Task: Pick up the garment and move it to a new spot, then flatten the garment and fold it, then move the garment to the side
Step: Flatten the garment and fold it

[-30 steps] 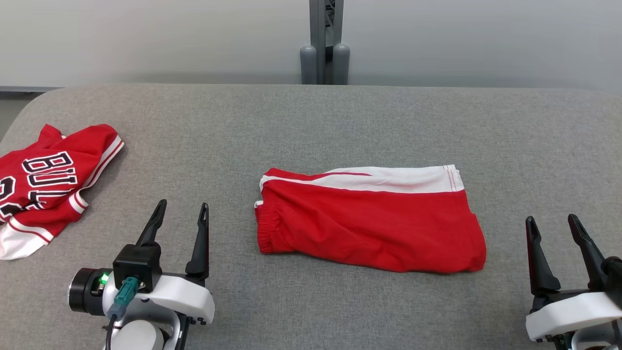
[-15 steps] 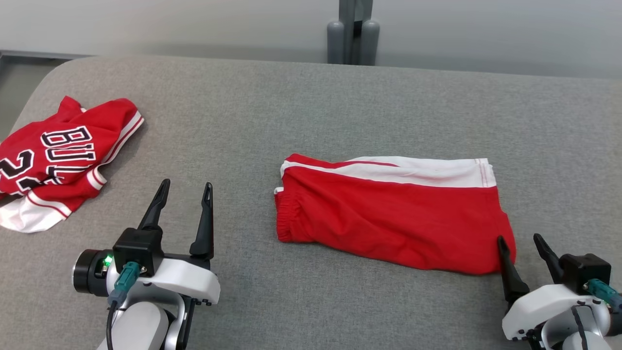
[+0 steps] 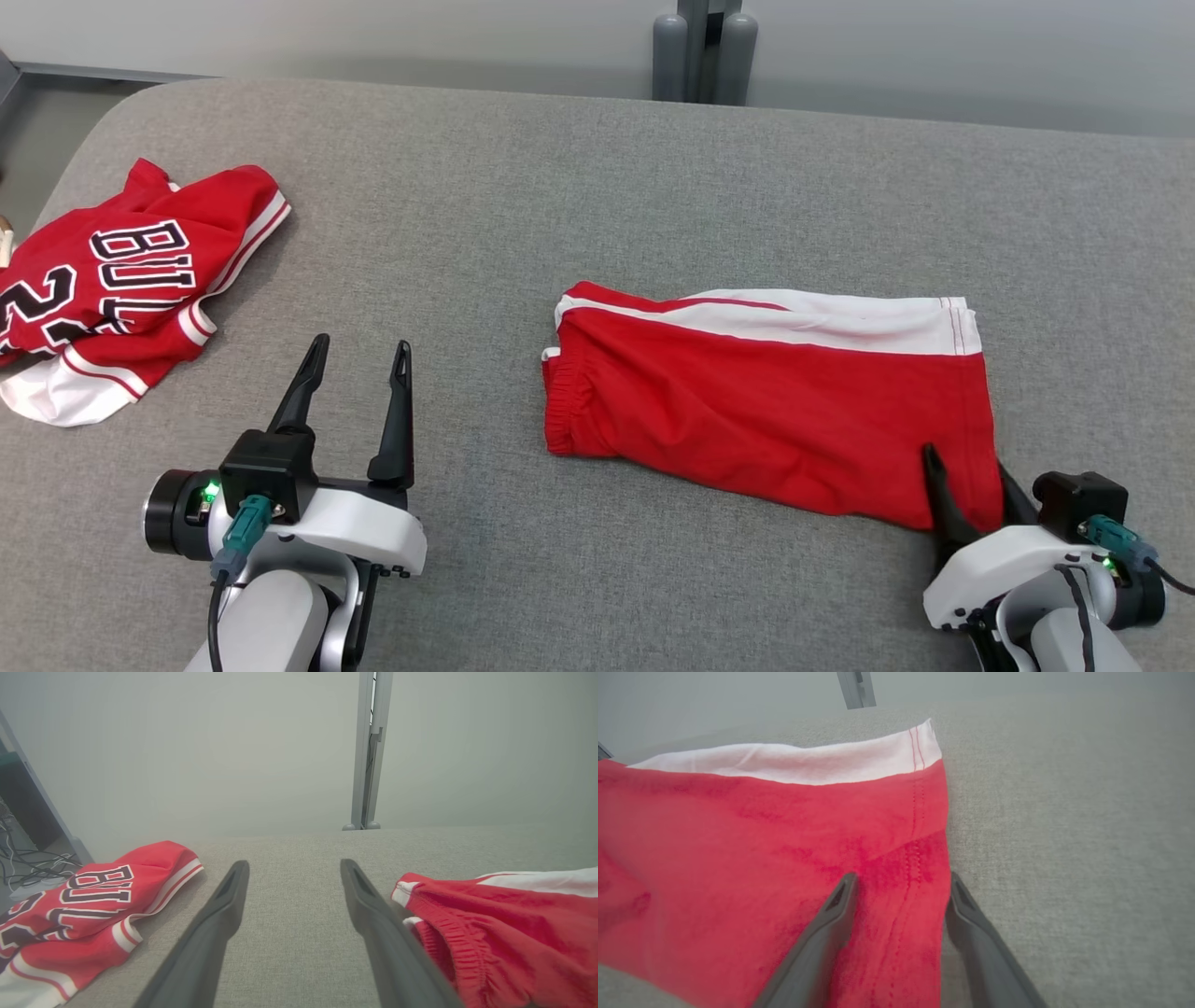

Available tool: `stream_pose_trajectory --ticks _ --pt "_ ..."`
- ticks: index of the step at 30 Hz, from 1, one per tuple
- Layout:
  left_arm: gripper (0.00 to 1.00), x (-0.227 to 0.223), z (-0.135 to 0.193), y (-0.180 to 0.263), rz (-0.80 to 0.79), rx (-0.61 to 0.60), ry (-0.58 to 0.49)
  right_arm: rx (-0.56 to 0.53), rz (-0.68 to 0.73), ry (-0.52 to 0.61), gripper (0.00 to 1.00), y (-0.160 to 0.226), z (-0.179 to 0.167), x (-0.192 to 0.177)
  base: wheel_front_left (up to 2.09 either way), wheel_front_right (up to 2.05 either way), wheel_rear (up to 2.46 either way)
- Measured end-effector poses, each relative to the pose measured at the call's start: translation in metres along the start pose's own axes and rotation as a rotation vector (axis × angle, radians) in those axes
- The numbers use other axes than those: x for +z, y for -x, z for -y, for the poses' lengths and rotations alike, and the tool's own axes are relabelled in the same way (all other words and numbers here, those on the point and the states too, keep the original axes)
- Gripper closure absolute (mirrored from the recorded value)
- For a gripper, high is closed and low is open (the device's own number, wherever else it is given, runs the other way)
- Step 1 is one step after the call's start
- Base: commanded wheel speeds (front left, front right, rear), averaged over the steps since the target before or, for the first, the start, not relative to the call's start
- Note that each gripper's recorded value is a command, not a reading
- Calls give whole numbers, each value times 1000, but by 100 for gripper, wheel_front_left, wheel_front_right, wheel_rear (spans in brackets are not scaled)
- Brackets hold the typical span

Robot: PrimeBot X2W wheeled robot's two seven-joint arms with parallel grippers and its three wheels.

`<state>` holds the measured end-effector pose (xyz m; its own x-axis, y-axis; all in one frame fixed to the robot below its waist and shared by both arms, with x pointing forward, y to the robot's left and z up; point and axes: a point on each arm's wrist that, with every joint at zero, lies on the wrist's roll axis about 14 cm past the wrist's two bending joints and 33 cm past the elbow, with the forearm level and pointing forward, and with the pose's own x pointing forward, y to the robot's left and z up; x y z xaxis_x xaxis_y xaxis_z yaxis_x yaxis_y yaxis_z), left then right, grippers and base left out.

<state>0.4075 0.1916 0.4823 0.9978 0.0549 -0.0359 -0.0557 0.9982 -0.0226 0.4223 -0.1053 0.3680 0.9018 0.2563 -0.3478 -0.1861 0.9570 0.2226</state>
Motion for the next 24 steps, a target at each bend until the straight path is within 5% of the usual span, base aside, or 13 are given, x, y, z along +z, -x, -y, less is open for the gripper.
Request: stream_pose_trajectory --ticks 7,17,24 --pt "0 -1 4 -3 1 -11 0 -12 9 -71 100 -2 2 0 0 0 0" --pt "0 -1 12 -7 3 -36 1 -197 57 -66 100 20 80 15 0 0 0" --pt "0 2 18 -9 5 -57 -4 -41 230 -28 100 6 25 71 0 0 0"
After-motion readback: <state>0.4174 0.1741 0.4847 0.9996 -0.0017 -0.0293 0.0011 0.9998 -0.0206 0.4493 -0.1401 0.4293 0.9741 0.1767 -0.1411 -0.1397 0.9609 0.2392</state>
